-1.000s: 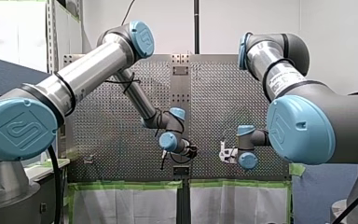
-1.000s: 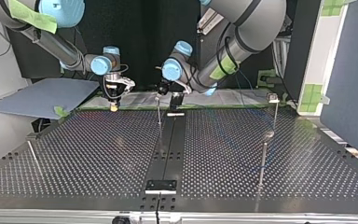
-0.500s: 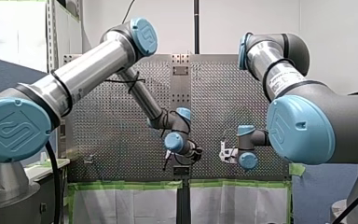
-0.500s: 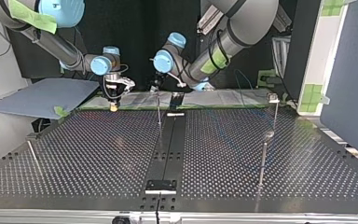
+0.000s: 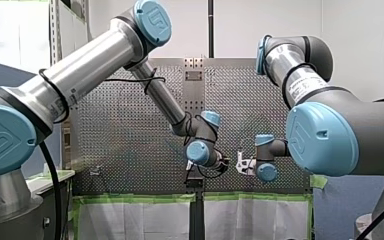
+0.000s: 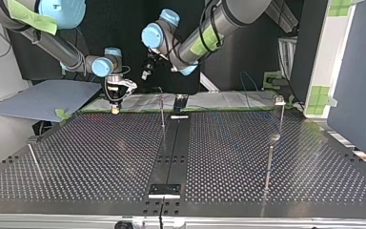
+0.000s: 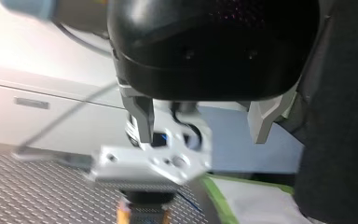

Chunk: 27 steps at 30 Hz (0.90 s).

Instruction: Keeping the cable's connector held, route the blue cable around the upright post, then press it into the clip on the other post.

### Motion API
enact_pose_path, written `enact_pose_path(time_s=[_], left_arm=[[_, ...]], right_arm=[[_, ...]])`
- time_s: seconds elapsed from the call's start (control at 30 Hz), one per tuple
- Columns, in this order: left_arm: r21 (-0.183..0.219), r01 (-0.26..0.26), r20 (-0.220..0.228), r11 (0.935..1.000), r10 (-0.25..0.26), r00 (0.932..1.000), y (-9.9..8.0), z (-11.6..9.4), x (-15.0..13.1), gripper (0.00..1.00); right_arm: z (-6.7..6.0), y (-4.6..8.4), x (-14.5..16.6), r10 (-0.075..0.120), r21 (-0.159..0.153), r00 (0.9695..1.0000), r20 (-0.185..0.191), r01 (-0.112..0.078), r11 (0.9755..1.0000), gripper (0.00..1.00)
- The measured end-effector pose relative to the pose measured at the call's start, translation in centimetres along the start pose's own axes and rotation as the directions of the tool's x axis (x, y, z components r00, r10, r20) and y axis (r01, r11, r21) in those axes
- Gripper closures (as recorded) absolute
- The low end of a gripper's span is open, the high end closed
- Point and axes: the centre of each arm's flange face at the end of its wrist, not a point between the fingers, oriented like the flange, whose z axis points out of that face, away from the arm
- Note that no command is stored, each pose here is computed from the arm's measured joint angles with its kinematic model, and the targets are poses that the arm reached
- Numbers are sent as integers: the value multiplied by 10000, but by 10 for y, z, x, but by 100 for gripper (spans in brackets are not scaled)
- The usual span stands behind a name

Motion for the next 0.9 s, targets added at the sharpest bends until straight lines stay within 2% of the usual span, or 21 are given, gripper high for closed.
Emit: enact_pose_path(time_s=[0.13, 0.23, 0.33, 0.53, 0.63, 0.67, 0.77, 0.9], left_arm=[[-38, 540, 383, 9985, -538, 9978, 11, -7, -12, 0], [-97, 1033, 696, 9946, -1024, 9923, 29, -10, -23, 0], [-109, 1506, 1009, 9885, -1488, 9837, 47, -12, -33, 0], [-175, 2387, 1613, 9709, -2328, 9590, 86, -19, -50, 0], [-457, 2839, 1879, 9578, -2709, 9441, 107, -24, -56, 0], [-549, 3022, 2010, 9517, -2859, 9369, 114, -28, -59, 0], [-614, 3383, 2283, 9390, -3167, 9206, 123, -36, -65, 0], [-712, 3692, 2446, 9266, -3426, 9071, 129, -51, -70, 0]], right_arm=[[0, -1, 0, 2, 55, 10000, 12, -2, 10000, 100], [0, 0, 0, 5, 66, 10000, 38, -6, 10000, 100], [-1, 0, -1, 7, 66, 10000, 56, -8, 10000, 100], [-1, 0, -1, 22, 63, 10000, 67, -23, 10000, 100], [-1, -1, -1, 32, 71, 10000, 68, -33, 10000, 100], [-1, -1, -1, 34, 72, 10000, 69, -35, 10000, 100], [-1, 0, -1, 37, 75, 10000, 77, -38, 10000, 100], [-1, 1, -2, 49, 44, 9999, 133, -50, 10000, 100]])
